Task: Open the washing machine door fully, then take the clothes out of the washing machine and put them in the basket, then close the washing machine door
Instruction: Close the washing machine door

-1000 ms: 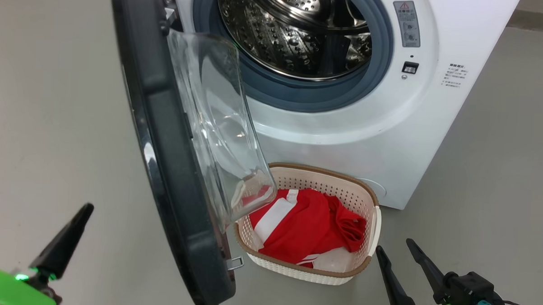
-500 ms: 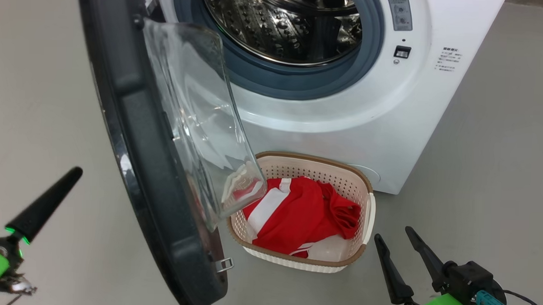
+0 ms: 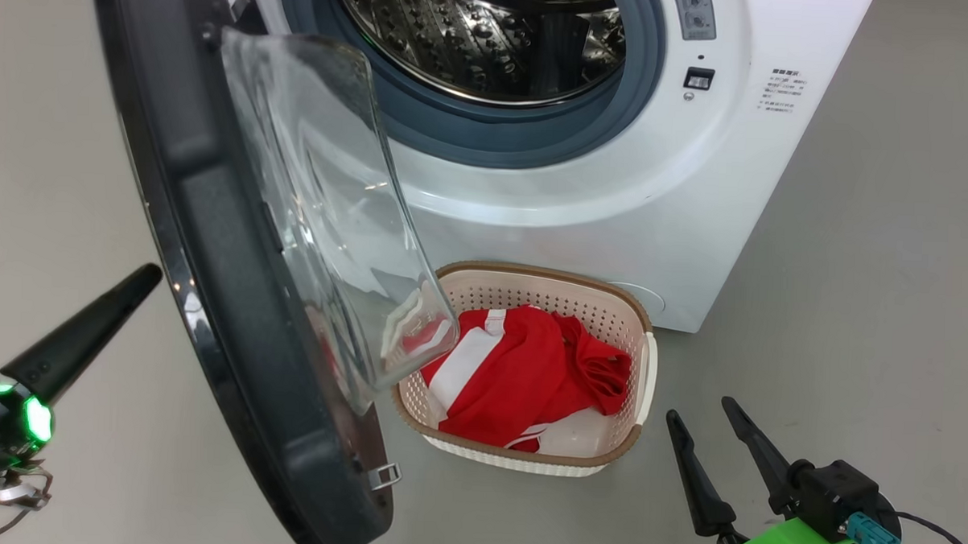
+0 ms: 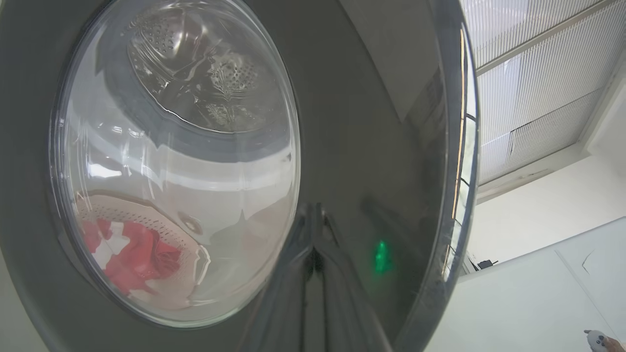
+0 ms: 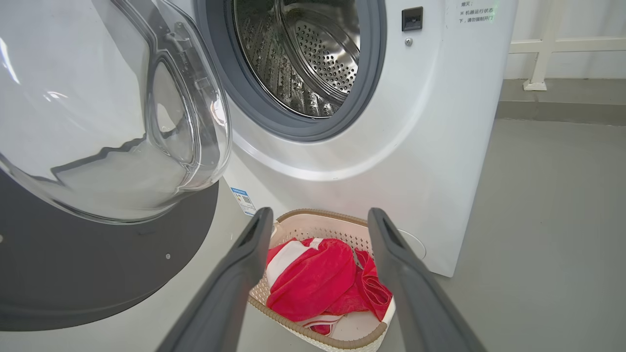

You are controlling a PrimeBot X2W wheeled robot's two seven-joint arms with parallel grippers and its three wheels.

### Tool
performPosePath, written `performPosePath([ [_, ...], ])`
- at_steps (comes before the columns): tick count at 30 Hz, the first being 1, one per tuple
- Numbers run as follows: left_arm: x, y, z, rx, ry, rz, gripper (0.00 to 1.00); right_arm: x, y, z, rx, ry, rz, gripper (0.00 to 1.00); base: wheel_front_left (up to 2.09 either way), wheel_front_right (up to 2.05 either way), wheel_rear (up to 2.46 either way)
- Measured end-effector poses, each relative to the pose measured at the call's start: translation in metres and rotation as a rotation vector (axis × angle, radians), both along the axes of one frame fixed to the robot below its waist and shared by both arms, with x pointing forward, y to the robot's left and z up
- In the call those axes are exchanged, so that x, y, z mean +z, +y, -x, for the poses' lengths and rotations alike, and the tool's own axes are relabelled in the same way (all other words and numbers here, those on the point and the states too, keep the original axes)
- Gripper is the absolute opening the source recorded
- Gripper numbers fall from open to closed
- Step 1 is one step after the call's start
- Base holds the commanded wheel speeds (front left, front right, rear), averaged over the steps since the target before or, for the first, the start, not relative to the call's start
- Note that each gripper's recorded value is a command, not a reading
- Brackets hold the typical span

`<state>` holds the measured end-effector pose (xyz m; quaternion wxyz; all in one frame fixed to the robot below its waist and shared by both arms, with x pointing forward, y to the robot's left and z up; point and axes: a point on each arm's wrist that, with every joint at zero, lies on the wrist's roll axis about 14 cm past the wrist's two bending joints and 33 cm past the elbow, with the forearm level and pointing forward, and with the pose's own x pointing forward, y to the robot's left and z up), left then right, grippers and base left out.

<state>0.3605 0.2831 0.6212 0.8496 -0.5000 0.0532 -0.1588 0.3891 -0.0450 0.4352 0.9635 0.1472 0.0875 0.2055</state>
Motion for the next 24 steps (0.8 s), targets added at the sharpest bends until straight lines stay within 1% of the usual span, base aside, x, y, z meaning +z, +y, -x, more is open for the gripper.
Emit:
performPosePath([
  [8, 0.002, -0.012, -0.002, -0.063, -0.005, -0.003, 0.00, 0.002, -0.001, -0.003, -0.009, -0.007, -0.005, 1.00, 0.00, 0.00, 0.00],
  [10, 0.001, -0.016, -0.004, -0.081, 0.000, -0.021, 0.00, 0.002, -0.002, -0.003, -0.012, -0.006, -0.005, 1.00, 0.00, 0.00, 0.00],
  [24, 0.004, -0.029, -0.017, -0.150, -0.009, -0.020, 0.00, -0.003, -0.010, -0.002, -0.037, 0.010, -0.004, 1.00, 0.00, 0.00, 0.00],
])
